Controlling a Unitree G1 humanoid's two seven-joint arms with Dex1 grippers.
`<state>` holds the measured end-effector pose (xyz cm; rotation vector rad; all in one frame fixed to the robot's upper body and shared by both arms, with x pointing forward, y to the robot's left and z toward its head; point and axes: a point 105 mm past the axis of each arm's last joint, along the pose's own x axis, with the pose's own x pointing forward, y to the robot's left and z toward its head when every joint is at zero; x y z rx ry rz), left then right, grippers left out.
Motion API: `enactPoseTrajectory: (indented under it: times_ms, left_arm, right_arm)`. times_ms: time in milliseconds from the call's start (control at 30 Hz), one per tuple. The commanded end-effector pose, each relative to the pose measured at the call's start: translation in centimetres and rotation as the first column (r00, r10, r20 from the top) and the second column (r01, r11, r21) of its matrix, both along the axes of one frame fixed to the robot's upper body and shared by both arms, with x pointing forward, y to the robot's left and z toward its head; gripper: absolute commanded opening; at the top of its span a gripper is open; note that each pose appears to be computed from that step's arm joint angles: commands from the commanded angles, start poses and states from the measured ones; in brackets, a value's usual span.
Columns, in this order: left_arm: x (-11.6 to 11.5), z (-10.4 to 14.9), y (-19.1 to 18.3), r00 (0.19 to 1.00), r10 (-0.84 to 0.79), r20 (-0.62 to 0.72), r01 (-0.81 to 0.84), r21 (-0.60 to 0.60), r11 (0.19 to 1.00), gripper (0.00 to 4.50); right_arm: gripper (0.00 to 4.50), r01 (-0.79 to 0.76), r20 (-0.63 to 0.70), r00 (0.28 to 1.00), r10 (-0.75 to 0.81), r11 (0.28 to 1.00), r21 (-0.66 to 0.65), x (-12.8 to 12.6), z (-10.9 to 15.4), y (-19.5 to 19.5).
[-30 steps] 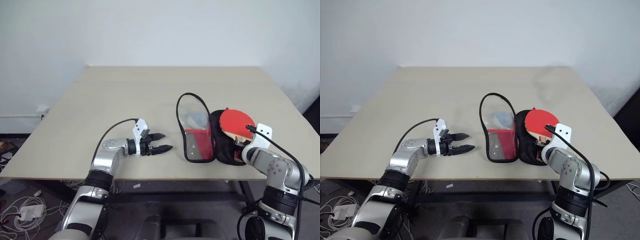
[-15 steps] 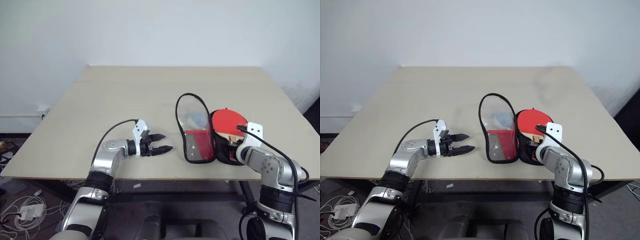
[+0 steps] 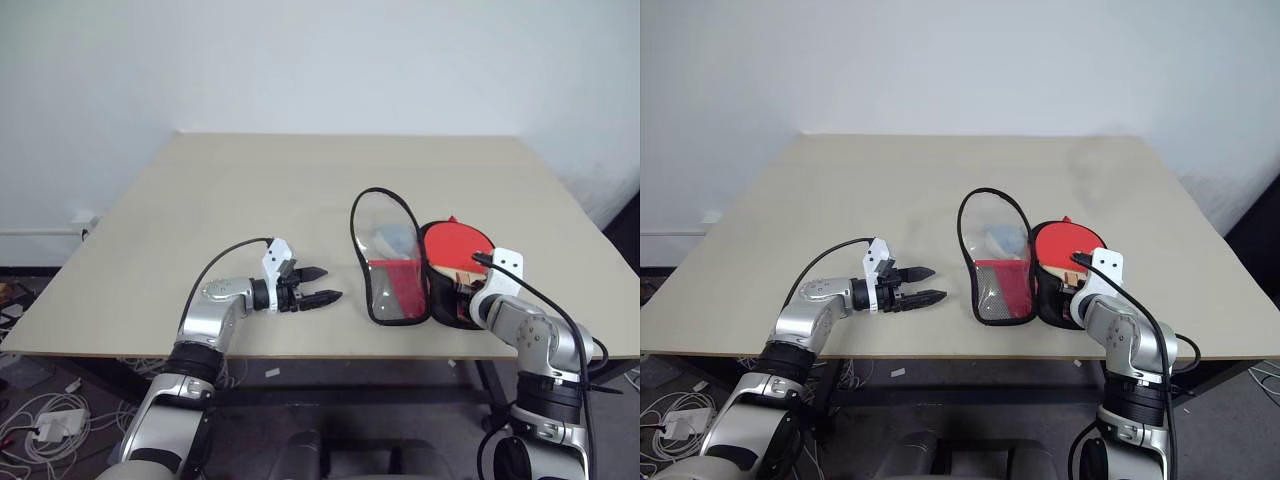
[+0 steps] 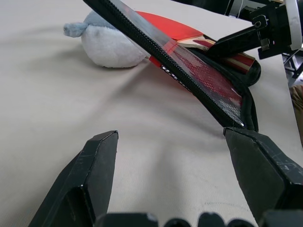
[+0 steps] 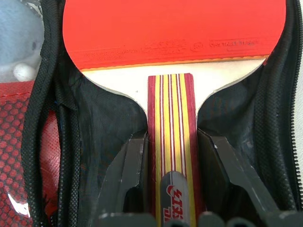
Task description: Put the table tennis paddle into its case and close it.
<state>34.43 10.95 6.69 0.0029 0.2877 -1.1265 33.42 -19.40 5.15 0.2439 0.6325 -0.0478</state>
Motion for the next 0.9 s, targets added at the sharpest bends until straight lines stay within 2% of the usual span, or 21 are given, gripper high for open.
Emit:
enactPoseTrajectory:
  times_ms: [33, 167, 200, 233, 267, 300, 333, 400, 500, 600, 733, 900]
  left_arm:
    - [0.7, 2.0, -0.2, 0.997, -0.009, 0.072, 0.01, -0.011, 1.0, 3.79]
    - [0.8, 2.2, -0.2, 0.997, -0.01, 0.076, 0.011, -0.01, 1.0, 3.79]
    - [0.9, 2.2, -0.2, 0.997, -0.011, 0.075, 0.012, -0.012, 1.0, 3.79]
    - [0.9, 2.2, -0.4, 0.997, -0.02, 0.077, 0.021, -0.007, 1.0, 3.79]
    - [1.2, 2.1, -0.8, 0.997, -0.023, 0.08, 0.023, 0.004, 1.0, 3.79]
    - [1.3, 2.1, -1.1, 0.996, -0.025, 0.082, 0.024, 0.012, 1.0, 3.79]
    - [1.9, 1.8, -1.5, 0.996, -0.012, 0.092, 0.008, 0.042, 0.999, 3.79]
    - [3.3, 1.3, -2.0, 0.993, 0.042, 0.11, -0.053, 0.098, 0.994, 3.79]
    - [4.9, 1.1, -2.8, 0.987, 0.095, 0.128, -0.112, 0.138, 0.984, 3.79]
    - [5.6, 2.8, -6.5, 0.992, 0.052, 0.115, -0.058, 0.049, 0.997, 3.79]
    - [5.2, 4.5, -12.5, 0.983, -0.056, 0.177, 0.05, 0.04, 0.998, 3.79]
    - [3.7, 6.2, -17.8, 0.964, -0.161, 0.21, 0.161, 0.014, 0.987, 3.79]
  right_arm:
    - [3.16, -0.004, -0.01, 1.0, 0.004, 1.0, -0.001, 0.1, -0.3, 0.1]
    - [4.43, -0.04, -0.018, 0.999, 0.041, 0.999, 0.026, 0.0, -0.1, 0.7]
    - [4.48, -0.064, -0.002, 0.998, 0.064, 0.997, 0.034, 0.1, 0.5, 1.1]
    - [4.48, -0.142, 0.052, 0.988, 0.144, 0.989, -0.031, 0.4, 2.2, 1.6]
    - [4.48, -0.239, 0.152, 0.955, 0.254, 0.964, -0.113, 0.8, 5.4, 2.5]
    - [4.48, -0.305, 0.208, 0.917, 0.339, 0.935, -0.178, 0.8, 7.5, 3.3]
    - [4.48, -0.316, 0.312, 0.877, 0.365, 0.928, -0.197, 1.3, 10.6, 3.4]
    - [4.48, -0.266, 0.431, 0.842, 0.324, 0.945, -0.191, 2.0, 14.1, 2.3]
    - [4.48, -0.194, 0.508, 0.821, 0.261, 0.964, -0.183, 2.6, 16.3, 0.6]
    - [4.48, -0.128, 0.586, 0.792, 0.169, 0.986, -0.11, 3.6, 18.4, -1.1]
    - [4.48, -0.075, 0.699, 0.713, 0.053, 0.997, 0.001, 3.9, 20.4, -1.7]
    - [4.48, -0.077, 0.79, 0.614, 0.001, 0.995, 0.059, 3.2, 21.9, -1.2]
